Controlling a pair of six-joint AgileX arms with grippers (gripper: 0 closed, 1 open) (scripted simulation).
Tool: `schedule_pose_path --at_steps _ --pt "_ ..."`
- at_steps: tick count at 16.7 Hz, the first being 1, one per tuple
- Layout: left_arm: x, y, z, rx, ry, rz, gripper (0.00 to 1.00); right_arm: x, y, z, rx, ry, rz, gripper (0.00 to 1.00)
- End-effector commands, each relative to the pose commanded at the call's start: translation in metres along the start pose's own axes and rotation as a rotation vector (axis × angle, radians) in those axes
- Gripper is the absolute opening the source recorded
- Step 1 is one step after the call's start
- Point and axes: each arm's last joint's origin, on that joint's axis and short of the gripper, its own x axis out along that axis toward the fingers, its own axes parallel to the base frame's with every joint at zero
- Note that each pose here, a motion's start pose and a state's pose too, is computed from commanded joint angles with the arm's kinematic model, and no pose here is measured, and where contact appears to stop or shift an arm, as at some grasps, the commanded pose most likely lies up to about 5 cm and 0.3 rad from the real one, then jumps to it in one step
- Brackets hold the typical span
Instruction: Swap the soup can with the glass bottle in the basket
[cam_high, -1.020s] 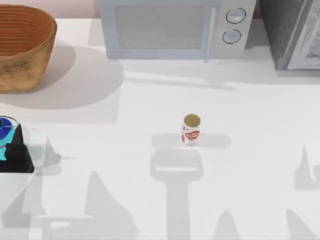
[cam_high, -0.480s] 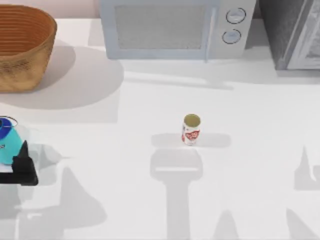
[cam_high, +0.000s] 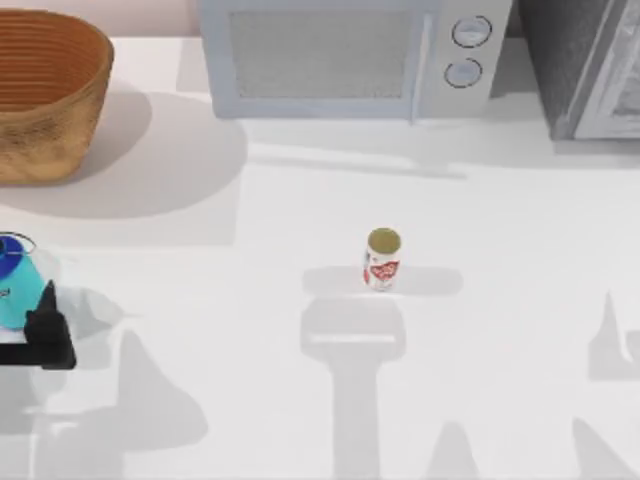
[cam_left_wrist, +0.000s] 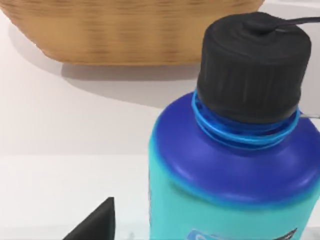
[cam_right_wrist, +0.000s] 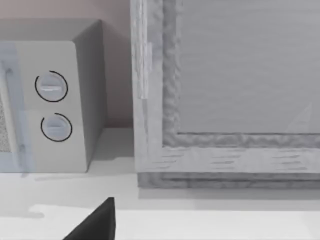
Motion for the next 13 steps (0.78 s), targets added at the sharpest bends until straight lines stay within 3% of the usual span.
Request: schedule_pose_path --at_steps 7,12,13 --pt "0.050 0.001 0.000 -0.001 0.002 0.002 1.00 0.000 0.000 0.000 0.000 0.000 0.000 1.00" --pt "0.055 0.000 -0.001 -0.001 0.002 0.002 1.00 0.000 0.000 0.000 0.000 0.000 0.000 1.00" --pt "0.055 0.000 -0.001 -0.001 0.002 0.002 0.92 0.000 0.000 0.000 0.000 0.000 0.000 1.00"
